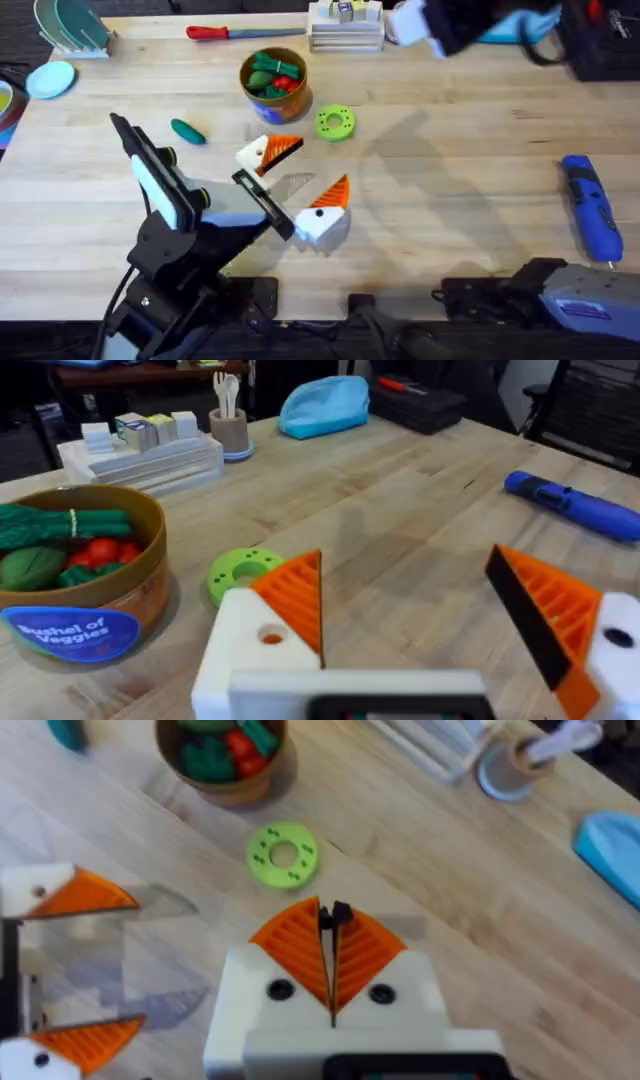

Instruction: Pick up the gripper from the table and insert it into the empty holder that is missing its gripper. Then pick up a screw, insert it into the mounting hole, and use the screwdriver to tighten it. Finally, clean up the table by picking up the vegetable and placing it into the bucket.

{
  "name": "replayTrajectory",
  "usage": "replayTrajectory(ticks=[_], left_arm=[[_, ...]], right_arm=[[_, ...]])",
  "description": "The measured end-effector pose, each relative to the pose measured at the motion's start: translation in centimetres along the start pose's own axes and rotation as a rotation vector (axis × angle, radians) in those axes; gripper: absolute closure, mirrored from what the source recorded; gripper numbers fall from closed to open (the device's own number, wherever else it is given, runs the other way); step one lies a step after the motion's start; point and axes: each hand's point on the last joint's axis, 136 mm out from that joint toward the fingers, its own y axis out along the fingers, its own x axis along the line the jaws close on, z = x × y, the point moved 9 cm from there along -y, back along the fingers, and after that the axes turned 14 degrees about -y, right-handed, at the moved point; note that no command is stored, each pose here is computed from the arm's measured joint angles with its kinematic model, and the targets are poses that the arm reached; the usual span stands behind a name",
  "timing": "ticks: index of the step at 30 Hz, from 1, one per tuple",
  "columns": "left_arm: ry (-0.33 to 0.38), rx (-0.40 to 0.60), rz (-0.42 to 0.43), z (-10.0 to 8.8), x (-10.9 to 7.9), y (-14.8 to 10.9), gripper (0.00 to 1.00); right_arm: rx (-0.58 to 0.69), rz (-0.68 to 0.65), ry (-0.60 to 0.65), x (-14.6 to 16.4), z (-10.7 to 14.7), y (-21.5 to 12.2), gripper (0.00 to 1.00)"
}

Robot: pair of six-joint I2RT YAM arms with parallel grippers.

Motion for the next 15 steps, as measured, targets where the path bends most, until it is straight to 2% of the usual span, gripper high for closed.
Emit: replayTrajectory(ticks=[7,15], left_arm=[[0.000,0.000,0.000,0.0,0.0,0.0,0.008],[0.000,0.000,0.000,0.0,0.0,0.0,0.008]], right_arm=[[0.061,0.060,0.041,-0.2,3.5,-4.7,0.995],[-0.018,0.116,0.111,0.1,7.0,-9.2,0.995]])
